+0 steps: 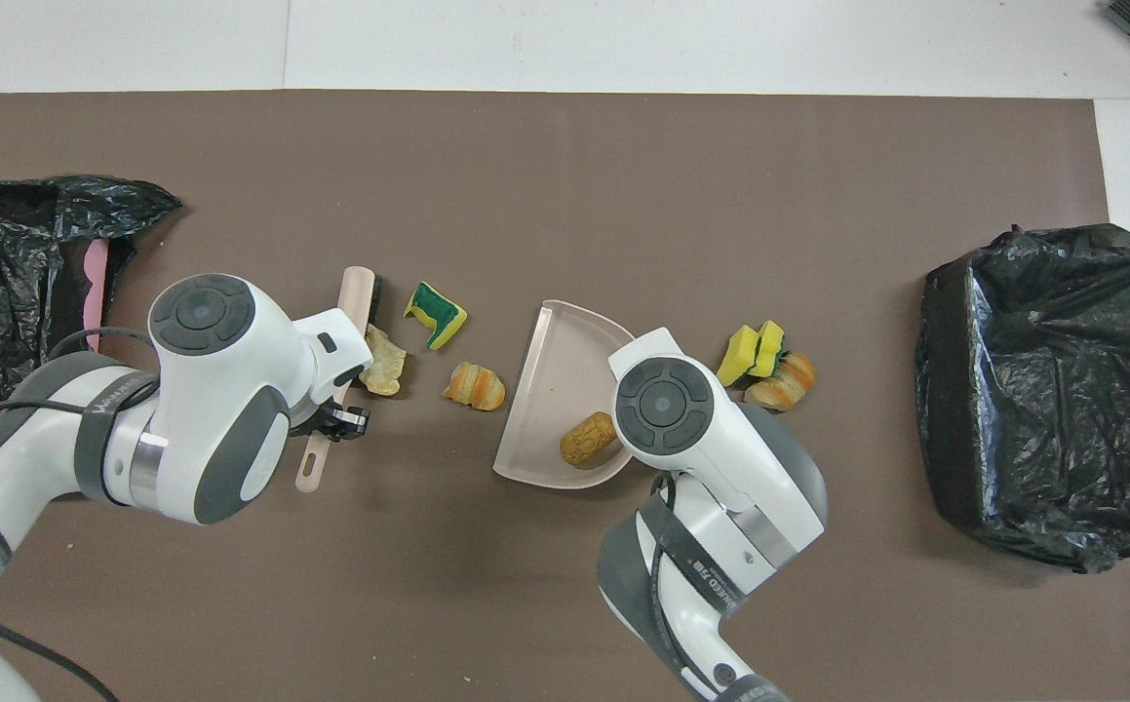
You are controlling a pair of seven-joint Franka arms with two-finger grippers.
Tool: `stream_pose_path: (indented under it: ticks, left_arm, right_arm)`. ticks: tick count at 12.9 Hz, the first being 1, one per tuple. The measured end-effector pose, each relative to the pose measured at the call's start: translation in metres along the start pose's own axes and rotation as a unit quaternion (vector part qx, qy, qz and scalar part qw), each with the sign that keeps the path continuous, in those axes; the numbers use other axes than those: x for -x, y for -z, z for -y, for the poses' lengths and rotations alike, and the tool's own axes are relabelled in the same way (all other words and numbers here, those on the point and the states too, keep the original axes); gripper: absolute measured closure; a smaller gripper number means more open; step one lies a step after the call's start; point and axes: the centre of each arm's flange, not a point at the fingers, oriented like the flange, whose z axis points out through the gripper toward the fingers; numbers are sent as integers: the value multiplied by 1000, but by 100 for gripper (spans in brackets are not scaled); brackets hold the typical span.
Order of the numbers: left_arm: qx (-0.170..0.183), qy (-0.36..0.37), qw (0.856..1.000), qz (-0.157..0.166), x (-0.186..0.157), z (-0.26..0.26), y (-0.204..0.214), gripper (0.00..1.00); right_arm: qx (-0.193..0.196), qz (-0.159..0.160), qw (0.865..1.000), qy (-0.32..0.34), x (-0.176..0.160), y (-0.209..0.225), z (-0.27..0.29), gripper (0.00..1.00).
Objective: Sweep and dump trash in bin
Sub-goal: 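Sweep the green sponge and bread into the dustpan with the left gripper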
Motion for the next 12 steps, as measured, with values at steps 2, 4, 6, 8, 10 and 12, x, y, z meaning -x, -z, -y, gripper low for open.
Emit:
stream_pose_path:
  ticks: [2, 4, 6, 8, 10, 12]
  left_arm:
    - [21, -17, 1000, 2, 4, -36, 0, 74]
    - [40, -32, 999, 5, 11, -69, 0, 74]
    - [67, -45, 997, 11, 20, -104, 0, 74]
    - [90, -62, 994, 16, 33, -143, 2, 74]
    - [95, -80, 992, 16, 44, -169, 6, 74]
    - [99, -84, 992, 6, 45, -174, 17, 74]
  right_arm:
    - [0, 0, 1000, -5, 0, 1, 0, 67]
    - [0, -1, 1000, -7, 0, 1, 0, 67]
    - [0, -1, 1000, -7, 1, 1, 0, 67]
    - [0, 0, 1000, -7, 1, 0, 1, 67]
    - [0, 0, 1000, -7, 1, 0, 1, 67]
    - [0, 0, 1000, -7, 1, 0, 1, 67]
